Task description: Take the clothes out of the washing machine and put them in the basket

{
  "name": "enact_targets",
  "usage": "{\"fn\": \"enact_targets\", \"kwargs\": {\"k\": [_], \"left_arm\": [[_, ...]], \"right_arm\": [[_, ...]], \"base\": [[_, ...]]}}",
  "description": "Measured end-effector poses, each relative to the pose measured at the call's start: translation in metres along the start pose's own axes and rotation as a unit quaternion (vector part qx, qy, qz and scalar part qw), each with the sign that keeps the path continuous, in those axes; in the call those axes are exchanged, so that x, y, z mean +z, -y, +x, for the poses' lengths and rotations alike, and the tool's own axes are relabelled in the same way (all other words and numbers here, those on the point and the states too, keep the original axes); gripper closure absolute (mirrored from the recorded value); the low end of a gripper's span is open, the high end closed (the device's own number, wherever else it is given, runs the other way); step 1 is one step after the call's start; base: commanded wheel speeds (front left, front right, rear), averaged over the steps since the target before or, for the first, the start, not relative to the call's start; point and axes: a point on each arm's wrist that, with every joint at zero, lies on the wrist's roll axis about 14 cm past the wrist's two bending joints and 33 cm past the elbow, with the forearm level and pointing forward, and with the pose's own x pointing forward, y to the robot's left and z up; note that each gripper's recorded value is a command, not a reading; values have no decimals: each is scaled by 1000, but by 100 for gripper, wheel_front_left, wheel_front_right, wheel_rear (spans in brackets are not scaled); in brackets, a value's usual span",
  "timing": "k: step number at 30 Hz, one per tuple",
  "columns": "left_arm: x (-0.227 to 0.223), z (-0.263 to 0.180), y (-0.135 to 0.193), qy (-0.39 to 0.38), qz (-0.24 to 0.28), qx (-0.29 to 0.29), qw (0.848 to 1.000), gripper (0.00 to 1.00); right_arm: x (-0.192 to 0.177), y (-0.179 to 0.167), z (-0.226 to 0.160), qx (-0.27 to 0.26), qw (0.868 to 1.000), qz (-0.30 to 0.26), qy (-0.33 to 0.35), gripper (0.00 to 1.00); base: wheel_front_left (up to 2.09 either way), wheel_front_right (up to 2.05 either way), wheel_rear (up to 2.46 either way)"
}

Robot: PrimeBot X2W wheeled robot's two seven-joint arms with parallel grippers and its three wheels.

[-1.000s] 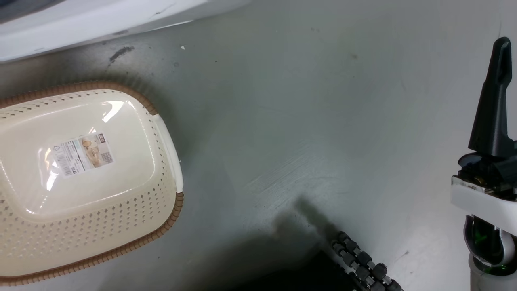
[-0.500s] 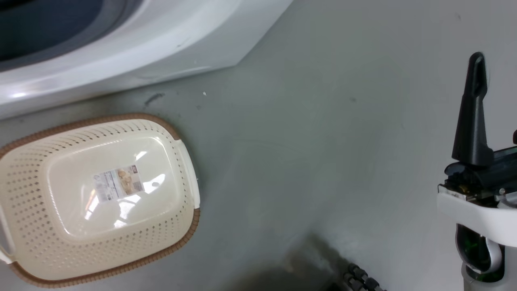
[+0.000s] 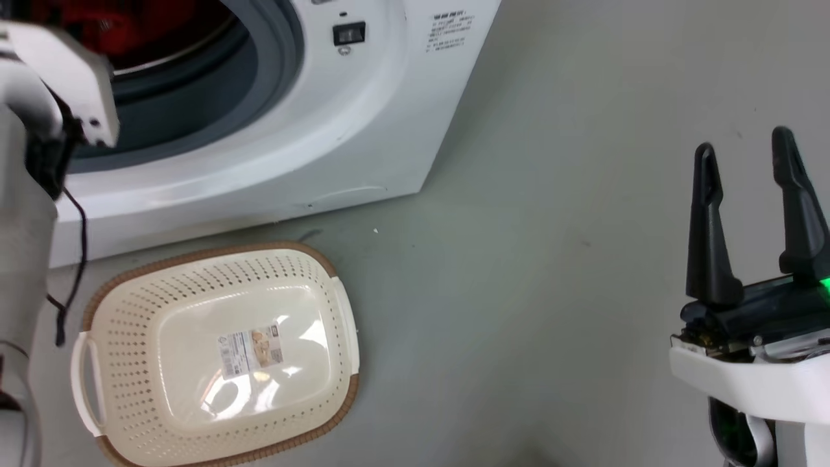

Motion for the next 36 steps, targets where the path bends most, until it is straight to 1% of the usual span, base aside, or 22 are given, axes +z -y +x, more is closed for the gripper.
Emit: {"fn": "enact_targets", "kwargs": {"k": [9, 12, 17, 18, 19, 25, 29, 36], "left_arm": [[-6, -57, 11, 44, -12, -1, 999, 100], [-2, -73, 14, 65, -9, 3, 998, 100], [7, -100, 19, 104, -17, 14, 994, 100], [7, -100, 19, 104, -17, 14, 994, 100], [10, -110, 21, 117, -18, 17, 993, 100], [12, -137, 27, 141, -28, 27, 989, 100], [19, -159, 32, 170, -40, 36, 984, 100], [10, -198, 43, 193, -51, 45, 979, 100]], "right_arm": [[26, -10, -21, 10, 1000, 5, 19, 0], [34, -14, -26, 15, 1000, 7, 26, 0], [45, -20, -35, 23, 999, 11, 36, 0], [45, -20, -35, 23, 999, 11, 36, 0], [49, -22, -38, 25, 999, 12, 41, 0], [57, -27, -47, 33, 998, 16, 49, 0], [63, -31, -54, 37, 998, 17, 55, 0], [71, -37, -66, 46, 997, 21, 61, 0]], "base": [[0, 0, 0], [0, 0, 0], [0, 0, 0], [0, 0, 0], [0, 0, 0], [0, 0, 0], [0, 0, 0], [0, 0, 0]]}}
